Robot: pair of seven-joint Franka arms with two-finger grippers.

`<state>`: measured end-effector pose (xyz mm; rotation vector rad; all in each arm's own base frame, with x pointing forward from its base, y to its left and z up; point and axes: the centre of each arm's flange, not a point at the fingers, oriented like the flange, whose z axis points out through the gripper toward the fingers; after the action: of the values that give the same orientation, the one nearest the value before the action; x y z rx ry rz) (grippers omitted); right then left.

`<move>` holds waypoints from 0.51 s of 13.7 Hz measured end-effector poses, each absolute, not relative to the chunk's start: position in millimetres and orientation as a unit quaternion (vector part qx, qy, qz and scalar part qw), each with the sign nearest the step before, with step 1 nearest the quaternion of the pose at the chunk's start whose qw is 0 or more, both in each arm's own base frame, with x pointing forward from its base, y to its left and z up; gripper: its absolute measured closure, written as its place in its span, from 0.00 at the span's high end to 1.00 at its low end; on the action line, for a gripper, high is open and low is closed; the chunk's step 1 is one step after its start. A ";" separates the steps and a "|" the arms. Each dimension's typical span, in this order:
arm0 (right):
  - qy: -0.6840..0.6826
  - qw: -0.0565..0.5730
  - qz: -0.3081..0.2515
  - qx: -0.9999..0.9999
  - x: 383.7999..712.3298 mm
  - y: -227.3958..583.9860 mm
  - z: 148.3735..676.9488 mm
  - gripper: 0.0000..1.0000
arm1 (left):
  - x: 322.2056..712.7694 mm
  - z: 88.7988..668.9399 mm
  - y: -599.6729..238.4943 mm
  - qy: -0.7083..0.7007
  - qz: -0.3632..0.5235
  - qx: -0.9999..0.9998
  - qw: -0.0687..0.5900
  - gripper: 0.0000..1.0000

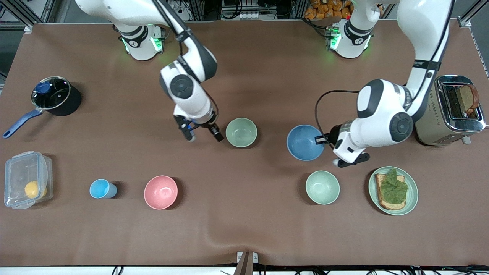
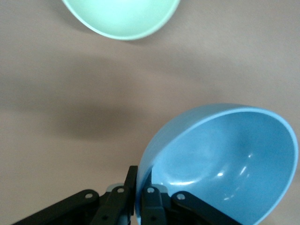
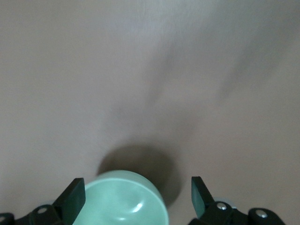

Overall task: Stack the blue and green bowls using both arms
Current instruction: 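Lower the blue bowl into the green bowl with the left gripper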

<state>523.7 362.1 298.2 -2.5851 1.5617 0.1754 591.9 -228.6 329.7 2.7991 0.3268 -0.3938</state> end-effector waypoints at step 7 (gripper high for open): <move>0.563 0.106 0.123 -0.811 537.0 343.8 234.8 1.00 | 546.5 293.3 -339.2 0.078 -0.153 0.973 0.156 0.07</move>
<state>537.0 343.8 234.8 -2.3886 1.6579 0.3623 546.5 -339.2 293.3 2.7842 0.2225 -0.4393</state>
